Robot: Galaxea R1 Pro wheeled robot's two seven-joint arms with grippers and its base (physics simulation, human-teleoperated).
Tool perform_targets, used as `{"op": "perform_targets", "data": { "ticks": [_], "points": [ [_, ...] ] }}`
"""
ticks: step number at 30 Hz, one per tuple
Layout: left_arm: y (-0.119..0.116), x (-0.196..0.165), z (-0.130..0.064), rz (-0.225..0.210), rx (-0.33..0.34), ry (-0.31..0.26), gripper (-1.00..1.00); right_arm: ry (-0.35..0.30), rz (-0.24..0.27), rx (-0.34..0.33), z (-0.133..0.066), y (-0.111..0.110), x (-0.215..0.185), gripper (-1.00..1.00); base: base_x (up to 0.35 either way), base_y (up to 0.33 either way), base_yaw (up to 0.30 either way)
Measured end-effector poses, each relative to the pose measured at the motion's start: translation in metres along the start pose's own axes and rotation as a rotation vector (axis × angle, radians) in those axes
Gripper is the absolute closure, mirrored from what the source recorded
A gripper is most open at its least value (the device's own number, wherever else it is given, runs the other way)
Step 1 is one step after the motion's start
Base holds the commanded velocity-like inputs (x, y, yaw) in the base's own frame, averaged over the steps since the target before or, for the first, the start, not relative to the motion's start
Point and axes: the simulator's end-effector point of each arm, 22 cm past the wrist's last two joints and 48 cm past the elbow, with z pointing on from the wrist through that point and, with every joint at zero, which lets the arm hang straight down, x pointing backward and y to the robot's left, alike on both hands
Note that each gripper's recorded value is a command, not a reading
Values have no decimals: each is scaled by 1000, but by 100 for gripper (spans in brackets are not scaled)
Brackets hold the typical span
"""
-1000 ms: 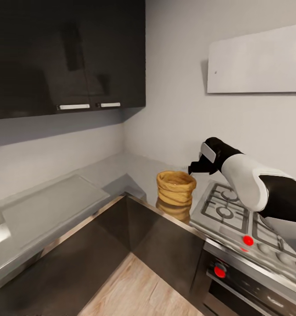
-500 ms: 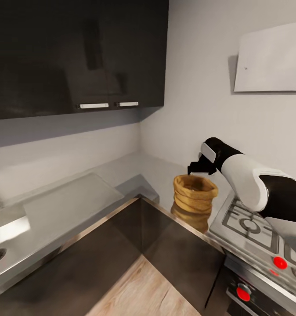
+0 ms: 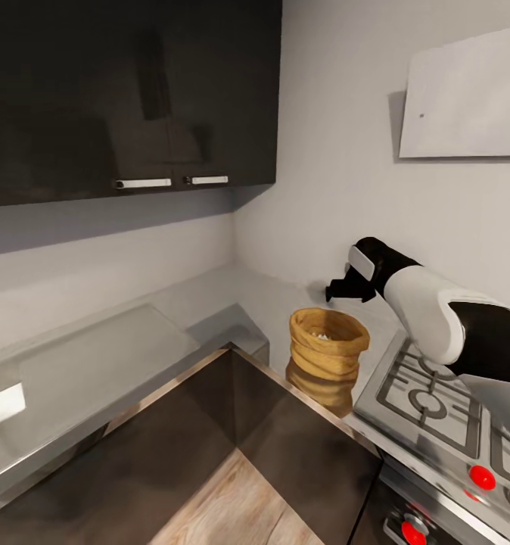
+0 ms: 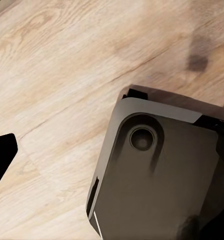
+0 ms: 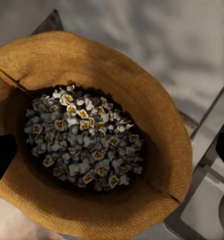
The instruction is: In the kitchen, take the popcorn bag from the countertop, put it into the microwave, and heat it until the popcorn is cooked so the cooked popcorn ends up inside the bag.
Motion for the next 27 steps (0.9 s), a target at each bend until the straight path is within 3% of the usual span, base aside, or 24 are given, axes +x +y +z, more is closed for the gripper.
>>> {"op": "perform_targets", "data": {
  "ticks": [8, 15, 20, 27],
  "points": [
    [0, 0, 0, 0, 0, 0, -100, 65, 37, 35, 15, -39, 23, -100, 0, 0, -2],
    [0, 0, 0, 0, 0, 0, -100, 119, 34, 39, 25, -41, 44, -100, 81, 0, 0],
    [0, 0, 0, 0, 0, -1, -100, 130, 33, 40, 26, -41, 48, -100, 281, 0, 0],
    [0, 0, 0, 0, 0, 0, -100, 136, 32, 41, 28, -42, 51, -100, 35, 0, 0]
  ]
}}
